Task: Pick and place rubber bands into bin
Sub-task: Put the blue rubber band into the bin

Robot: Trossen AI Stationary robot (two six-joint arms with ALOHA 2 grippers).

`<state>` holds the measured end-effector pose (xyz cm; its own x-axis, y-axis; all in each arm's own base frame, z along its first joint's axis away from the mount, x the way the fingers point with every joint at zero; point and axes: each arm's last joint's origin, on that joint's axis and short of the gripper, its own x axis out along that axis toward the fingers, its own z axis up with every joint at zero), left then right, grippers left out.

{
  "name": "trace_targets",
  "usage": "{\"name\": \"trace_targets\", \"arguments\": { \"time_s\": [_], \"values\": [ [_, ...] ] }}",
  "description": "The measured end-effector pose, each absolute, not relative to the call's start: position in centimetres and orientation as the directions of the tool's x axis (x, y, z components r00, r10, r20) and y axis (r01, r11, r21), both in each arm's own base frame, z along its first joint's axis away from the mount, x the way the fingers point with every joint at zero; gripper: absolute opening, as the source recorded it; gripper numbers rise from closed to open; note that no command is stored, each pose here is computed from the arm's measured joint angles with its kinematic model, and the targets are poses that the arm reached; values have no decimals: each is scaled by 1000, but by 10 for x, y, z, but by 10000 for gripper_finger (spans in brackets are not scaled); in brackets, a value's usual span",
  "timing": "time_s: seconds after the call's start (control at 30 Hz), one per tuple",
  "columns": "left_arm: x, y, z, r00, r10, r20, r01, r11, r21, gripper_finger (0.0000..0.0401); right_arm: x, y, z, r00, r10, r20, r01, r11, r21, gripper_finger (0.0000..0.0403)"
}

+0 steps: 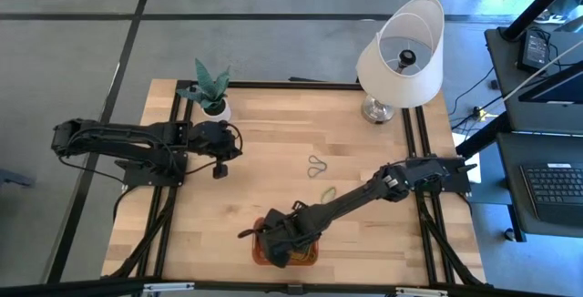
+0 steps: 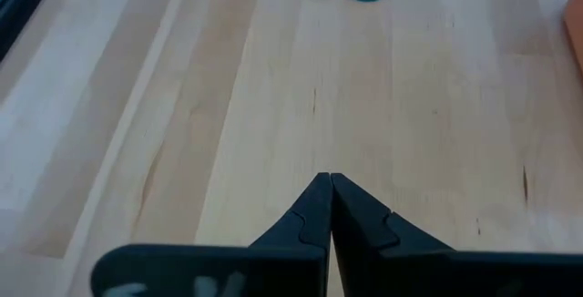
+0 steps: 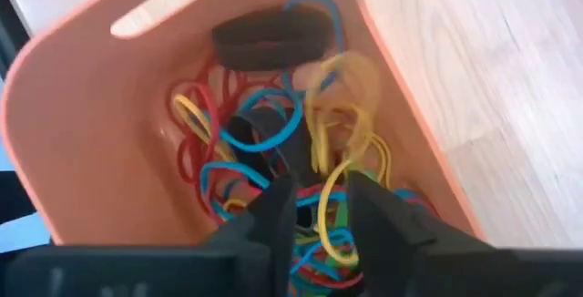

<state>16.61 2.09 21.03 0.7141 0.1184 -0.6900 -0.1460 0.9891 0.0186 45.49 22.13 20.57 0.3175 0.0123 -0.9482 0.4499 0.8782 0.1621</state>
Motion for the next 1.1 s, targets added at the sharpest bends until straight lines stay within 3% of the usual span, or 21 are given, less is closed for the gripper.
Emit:
{"name": "trace_targets", "arguments": {
  "time_s": [0.17,0.27,0.37,0.57,0.67,0.87,1.1],
  "values": [
    [166,21,210,714,116,-691,-145,989,17,3,450,220,208,298,-17,-954,451,884,125,147],
    [166,21,210,715,108,-691,-117,993,33,3,446,223,221,361,-90,-928,402,913,68,161],
    [167,19,210,715,87,-694,-113,994,8,3,436,229,235,395,-142,-908,366,931,13,160],
    [184,12,216,702,44,-711,-71,997,-8,3,396,225,251,286,-389,-876,419,873,-251,144],
    [202,9,218,670,40,-741,-60,998,-1,1,381,221,255,283,-413,-865,421,864,-275,133],
    [254,5,222,625,51,-779,-32,999,40,3,337,209,242,357,-361,-861,440,878,-186,109],
    [329,7,231,617,82,-782,-43,997,71,3,253,183,233,506,-236,-830,436,900,9,95]
  ]
}}
